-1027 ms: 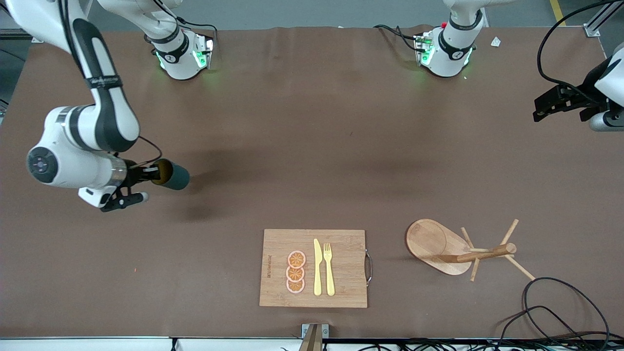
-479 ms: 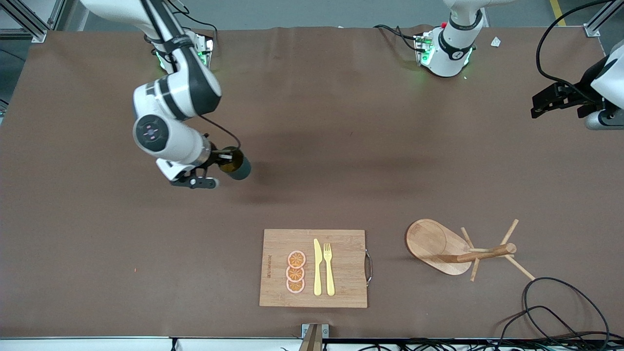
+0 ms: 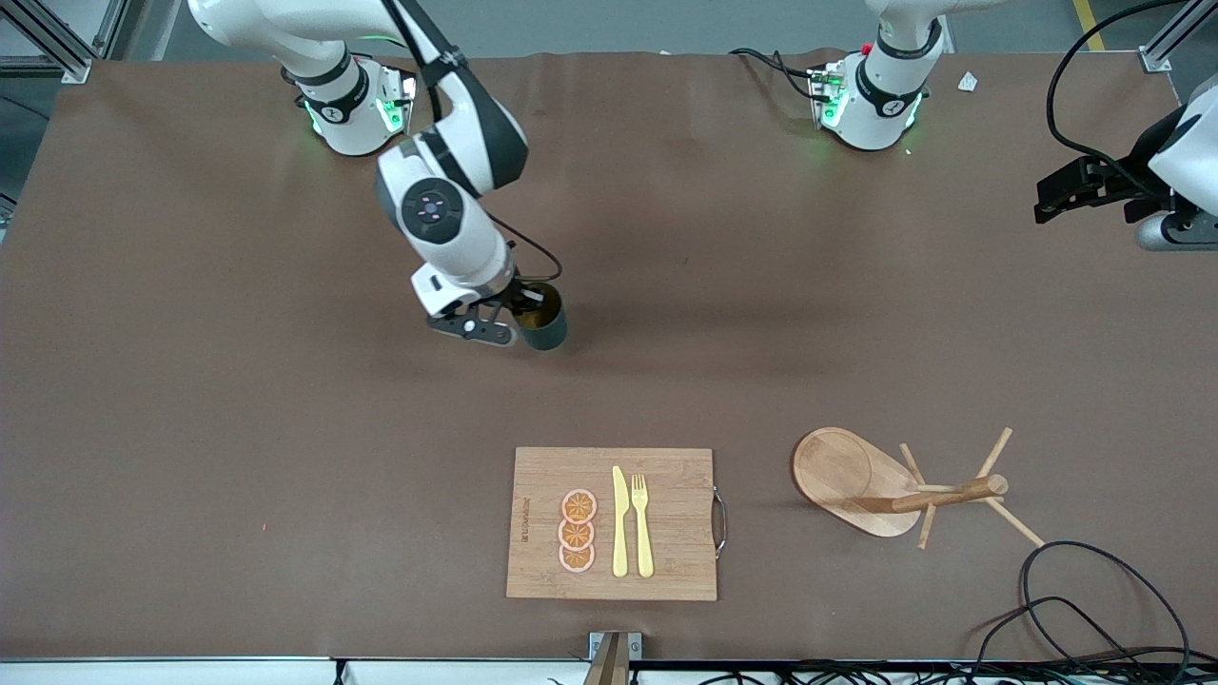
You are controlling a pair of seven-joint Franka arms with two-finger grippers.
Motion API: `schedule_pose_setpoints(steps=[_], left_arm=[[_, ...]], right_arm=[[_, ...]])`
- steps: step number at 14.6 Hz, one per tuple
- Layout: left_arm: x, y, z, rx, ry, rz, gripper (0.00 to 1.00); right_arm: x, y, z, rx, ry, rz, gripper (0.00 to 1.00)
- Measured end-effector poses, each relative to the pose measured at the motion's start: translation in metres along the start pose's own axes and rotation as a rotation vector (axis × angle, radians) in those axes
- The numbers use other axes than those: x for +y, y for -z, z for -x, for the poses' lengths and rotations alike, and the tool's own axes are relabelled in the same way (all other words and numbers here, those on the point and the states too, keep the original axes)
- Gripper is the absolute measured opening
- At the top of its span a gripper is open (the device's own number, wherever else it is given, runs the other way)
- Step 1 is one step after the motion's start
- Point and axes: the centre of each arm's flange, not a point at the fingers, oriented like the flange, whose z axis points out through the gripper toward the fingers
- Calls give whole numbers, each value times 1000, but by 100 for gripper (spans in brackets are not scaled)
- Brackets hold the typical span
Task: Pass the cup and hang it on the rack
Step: 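Carry the teal mug with the right gripper toward the table middle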
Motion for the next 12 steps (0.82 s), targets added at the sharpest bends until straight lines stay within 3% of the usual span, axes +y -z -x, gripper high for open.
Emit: schedule_pose_setpoints(steps=[3,8,12], left_arm=[[0,-8,-12,14,-1,4,100],[1,-41,-44,-28,-7,17,100],[-3,-35,-47,-12,-2,20,100]], right_arm=[[-28,-25,14,16,-36,-4,5],[-66,-42,31,23,-75,-7,5],[-74,-49,38,22,-80,-3,7]])
